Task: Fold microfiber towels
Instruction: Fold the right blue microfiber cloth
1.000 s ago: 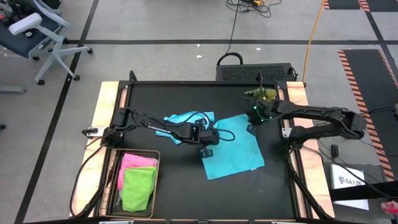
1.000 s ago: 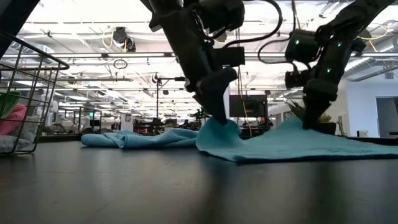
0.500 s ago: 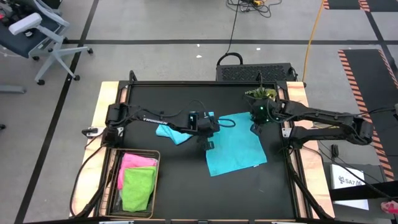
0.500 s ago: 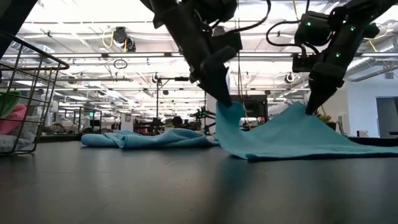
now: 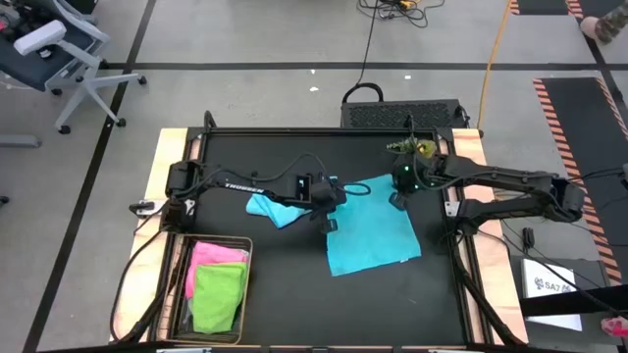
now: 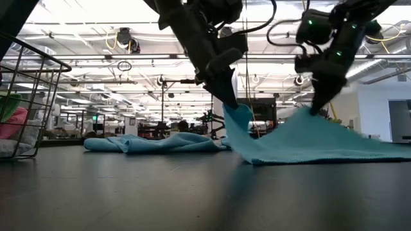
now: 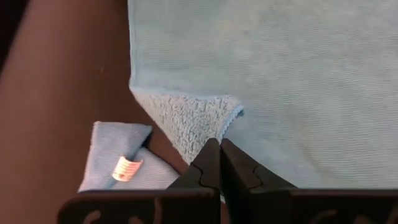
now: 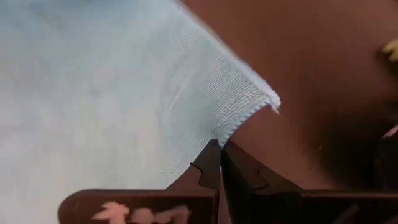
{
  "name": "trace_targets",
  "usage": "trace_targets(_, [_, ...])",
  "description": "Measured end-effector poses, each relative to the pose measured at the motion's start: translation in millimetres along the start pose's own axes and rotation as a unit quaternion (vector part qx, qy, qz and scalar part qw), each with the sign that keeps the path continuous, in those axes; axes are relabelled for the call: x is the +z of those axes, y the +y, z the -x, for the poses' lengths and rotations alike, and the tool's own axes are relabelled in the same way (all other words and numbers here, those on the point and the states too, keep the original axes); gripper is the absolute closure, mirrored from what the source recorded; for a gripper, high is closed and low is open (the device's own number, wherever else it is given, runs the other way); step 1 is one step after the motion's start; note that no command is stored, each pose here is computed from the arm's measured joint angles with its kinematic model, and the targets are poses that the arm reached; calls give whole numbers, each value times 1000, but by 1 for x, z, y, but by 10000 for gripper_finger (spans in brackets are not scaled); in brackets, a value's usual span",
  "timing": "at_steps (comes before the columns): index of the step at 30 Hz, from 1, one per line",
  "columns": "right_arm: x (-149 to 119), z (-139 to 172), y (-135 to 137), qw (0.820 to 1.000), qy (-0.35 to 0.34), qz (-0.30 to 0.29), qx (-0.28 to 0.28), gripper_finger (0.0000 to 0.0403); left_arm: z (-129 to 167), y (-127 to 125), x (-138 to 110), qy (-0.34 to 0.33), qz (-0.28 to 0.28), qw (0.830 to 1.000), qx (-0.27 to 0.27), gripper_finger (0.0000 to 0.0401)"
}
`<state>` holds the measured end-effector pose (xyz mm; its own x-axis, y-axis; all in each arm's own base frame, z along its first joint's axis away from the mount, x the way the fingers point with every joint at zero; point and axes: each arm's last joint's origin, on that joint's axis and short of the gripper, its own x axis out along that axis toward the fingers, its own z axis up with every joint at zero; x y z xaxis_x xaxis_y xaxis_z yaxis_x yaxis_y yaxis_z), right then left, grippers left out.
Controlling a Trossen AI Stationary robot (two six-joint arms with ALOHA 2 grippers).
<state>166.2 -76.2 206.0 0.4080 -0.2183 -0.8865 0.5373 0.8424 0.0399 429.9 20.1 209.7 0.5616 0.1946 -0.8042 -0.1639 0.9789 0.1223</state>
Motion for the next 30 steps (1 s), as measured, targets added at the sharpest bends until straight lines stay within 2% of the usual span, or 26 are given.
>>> trace_targets(5, [26,24,4,999,-45,-1,9,403,0,0,0,-1,0,1000,3,401])
trace_targets(10, [34,48,9,999,-27,12,13,403,0,0,0,2,-1,1000,3,401])
trace_targets(14, [19,51,12,998,51,30,4,403,0,-1,0,3,-3,1000,-10,401])
trace_targets(18, [-5,45,11,987,145,59,-38,403,2,-2,0,2,-11,999,-38,401])
trace_targets(21, [-15,39,11,981,171,70,-59,403,4,-4,1,-5,-20,998,-59,401])
trace_targets(25, [-21,29,15,981,165,80,-54,403,7,-9,5,-21,-21,994,-101,401])
trace_targets(30, [-14,17,20,990,91,87,-62,403,9,-15,10,-51,-34,994,-94,401])
